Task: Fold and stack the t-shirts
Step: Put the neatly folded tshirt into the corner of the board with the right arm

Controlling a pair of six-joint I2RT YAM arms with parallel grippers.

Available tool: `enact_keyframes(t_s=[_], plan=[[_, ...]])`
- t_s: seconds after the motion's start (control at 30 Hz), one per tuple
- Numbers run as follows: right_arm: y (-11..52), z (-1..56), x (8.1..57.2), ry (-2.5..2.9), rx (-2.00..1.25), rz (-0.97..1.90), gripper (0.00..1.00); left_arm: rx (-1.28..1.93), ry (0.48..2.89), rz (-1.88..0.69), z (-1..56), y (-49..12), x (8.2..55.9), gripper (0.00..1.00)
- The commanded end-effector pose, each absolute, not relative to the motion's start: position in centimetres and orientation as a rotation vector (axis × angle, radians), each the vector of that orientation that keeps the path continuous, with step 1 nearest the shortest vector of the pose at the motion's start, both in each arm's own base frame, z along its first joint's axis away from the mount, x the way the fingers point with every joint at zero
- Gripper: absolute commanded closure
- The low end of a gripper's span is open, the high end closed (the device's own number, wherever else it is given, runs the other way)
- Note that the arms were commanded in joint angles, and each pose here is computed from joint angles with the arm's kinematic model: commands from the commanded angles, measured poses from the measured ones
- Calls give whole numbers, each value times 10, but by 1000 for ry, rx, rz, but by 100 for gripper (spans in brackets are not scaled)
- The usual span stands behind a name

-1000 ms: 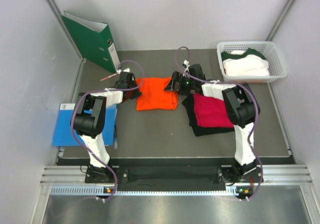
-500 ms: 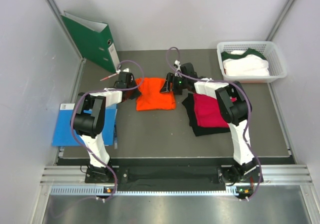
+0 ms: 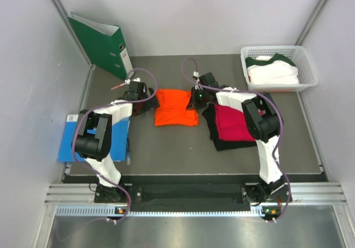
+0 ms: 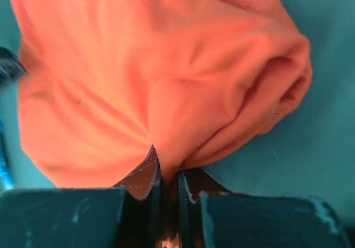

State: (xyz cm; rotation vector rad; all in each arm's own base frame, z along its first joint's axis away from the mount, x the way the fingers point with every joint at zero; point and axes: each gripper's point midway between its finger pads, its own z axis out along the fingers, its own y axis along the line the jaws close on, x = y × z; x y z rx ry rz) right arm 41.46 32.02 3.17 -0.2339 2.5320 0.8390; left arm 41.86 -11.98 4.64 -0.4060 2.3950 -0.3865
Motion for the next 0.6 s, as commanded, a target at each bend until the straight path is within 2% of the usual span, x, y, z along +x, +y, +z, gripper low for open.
enact_keyframes(t_s=[0.0, 0.3, 0.57], plan=[[291, 68, 402, 2498, -302, 642, 100, -458, 2395, -116, 60, -77, 413, 2], [269, 145, 380, 2367, -362, 571, 100, -545, 2422, -56, 49, -59, 416, 2], [237, 175, 358, 2369, -328, 454, 100, -552, 2490, -57, 22, -62, 411, 2]])
